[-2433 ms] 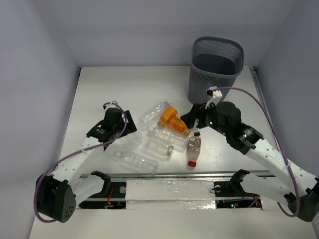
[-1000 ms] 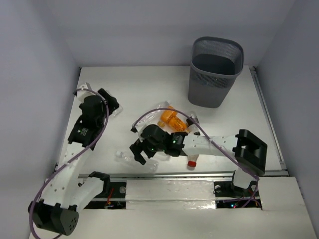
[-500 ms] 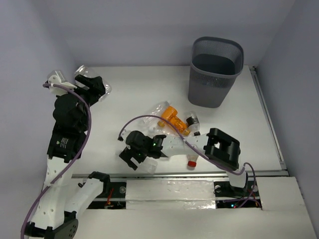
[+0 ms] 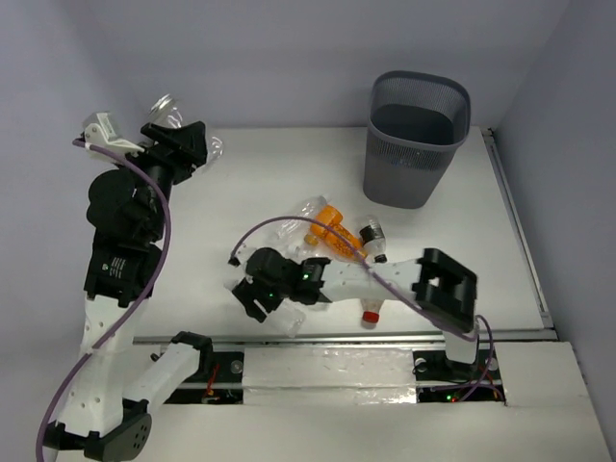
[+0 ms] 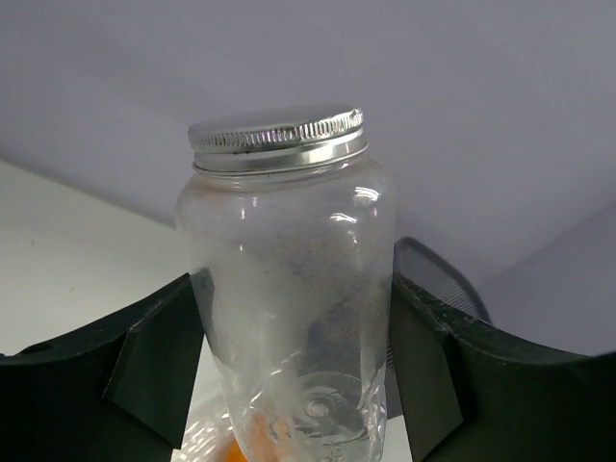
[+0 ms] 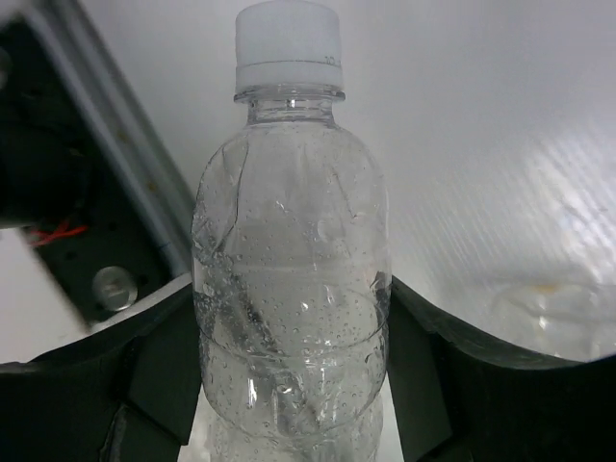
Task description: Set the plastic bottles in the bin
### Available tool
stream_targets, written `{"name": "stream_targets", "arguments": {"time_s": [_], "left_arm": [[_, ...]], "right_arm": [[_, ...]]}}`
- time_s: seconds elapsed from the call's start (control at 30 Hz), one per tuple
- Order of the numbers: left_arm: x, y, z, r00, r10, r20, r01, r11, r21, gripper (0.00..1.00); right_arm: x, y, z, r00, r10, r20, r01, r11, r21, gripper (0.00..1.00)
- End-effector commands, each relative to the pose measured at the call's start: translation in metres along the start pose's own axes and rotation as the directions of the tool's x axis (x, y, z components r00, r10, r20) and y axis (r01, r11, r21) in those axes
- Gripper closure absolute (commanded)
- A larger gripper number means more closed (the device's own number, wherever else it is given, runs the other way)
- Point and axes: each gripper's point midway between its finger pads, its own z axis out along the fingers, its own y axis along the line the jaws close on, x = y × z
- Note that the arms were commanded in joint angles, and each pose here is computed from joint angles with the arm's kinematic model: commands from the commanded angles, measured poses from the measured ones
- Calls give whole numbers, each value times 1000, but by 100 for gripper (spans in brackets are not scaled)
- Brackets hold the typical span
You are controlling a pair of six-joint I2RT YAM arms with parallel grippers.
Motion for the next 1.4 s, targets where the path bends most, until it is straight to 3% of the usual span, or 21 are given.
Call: {"name": "stream_targets", "arguments": {"time_s": [0.0, 0.17, 0.2, 0.37, 0.4, 0.47, 0.53, 0.67, 0.93, 1.0, 1.2, 1.37], "left_arm": [[-45, -50, -2, 992, -70, 102, 51, 983, 178, 47], [-48, -89, 14, 993, -97, 63, 71, 941, 330, 47], [-47, -96, 17, 993, -104, 52, 79, 930, 358, 47], [-31, -117, 51, 993, -113, -22, 111, 892, 438, 47], [-26, -120, 57, 991, -124, -42, 130, 886, 445, 47], [-14, -140, 69, 986, -139, -87, 164, 852, 498, 47], [6, -163, 83, 986, -127, -105, 163, 833, 528, 47], [45, -208, 105, 982, -118, -146, 182, 795, 579, 46], [120, -282, 165, 982, -89, -164, 172, 775, 608, 46], [134, -296, 181, 985, -103, -137, 167, 765, 622, 46], [175, -290, 222, 985, -170, -28, 153, 792, 591, 44], [205, -297, 227, 983, -146, 110, 57, 815, 577, 40]], "right_arm": [[-91, 20, -87, 946, 48, 320, -36, 998, -42, 31], [-91, -6, -162, 894, 91, 439, -120, 992, 40, 32], [-98, -12, -199, 855, 107, 507, -152, 987, 48, 32], [-63, -44, -297, 760, 196, 620, -291, 955, 55, 32], [-58, -53, -332, 702, 215, 680, -331, 943, 44, 32], [-44, -67, -360, 665, 239, 707, -386, 921, 51, 32], [-35, -86, -404, 576, 253, 777, -460, 887, 52, 32], [-26, -110, -456, 462, 245, 852, -546, 836, 56, 33], [-8, -136, -512, 322, 244, 915, -648, 761, 25, 33], [-6, -138, -518, 312, 243, 919, -647, 762, 18, 33], [-5, -138, -518, 316, 239, 918, -647, 762, 24, 33], [-4, -135, -517, 318, 253, 914, -637, 770, 8, 33]]}}
